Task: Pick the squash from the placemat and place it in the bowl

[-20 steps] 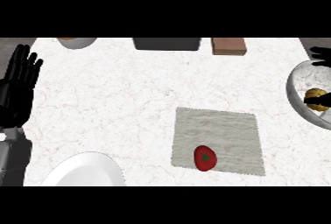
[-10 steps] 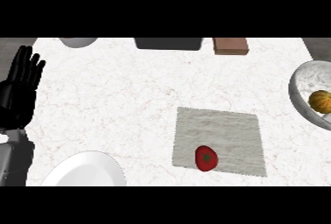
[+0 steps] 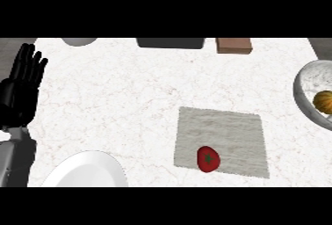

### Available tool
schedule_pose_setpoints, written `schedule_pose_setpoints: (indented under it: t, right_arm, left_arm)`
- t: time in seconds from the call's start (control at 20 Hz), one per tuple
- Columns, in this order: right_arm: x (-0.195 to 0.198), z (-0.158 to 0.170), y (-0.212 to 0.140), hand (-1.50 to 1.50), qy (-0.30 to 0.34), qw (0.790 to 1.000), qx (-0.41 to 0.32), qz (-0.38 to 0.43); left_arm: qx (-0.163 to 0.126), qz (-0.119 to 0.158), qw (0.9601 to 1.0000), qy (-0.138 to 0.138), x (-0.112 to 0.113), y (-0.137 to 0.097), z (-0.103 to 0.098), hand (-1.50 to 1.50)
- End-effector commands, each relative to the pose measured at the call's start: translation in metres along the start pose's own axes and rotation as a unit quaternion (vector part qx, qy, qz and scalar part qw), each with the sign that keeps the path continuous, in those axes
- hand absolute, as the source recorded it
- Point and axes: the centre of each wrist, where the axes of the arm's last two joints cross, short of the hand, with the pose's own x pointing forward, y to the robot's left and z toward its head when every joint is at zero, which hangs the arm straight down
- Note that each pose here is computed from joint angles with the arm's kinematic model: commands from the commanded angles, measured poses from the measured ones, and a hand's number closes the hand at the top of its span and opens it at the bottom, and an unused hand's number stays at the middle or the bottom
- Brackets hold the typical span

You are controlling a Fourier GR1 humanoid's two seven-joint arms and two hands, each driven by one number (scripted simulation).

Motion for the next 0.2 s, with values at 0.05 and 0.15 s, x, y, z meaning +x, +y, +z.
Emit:
schedule_pose_setpoints:
  t: [0.05,0.15]
  right_arm:
    - [-0.006,0.03,-0.032,-1.5,0.001,1.0,0.009,-0.012]
    - [-0.001,0.03,-0.036,-1.5,-0.002,1.0,-0.001,-0.018]
  left_arm:
    - [0.007,0.005,1.0,0.0,0.003,0.011,0.001,0.0]
    - [0.003,-0.001,1.0,0.0,0.003,0.006,0.002,0.0]
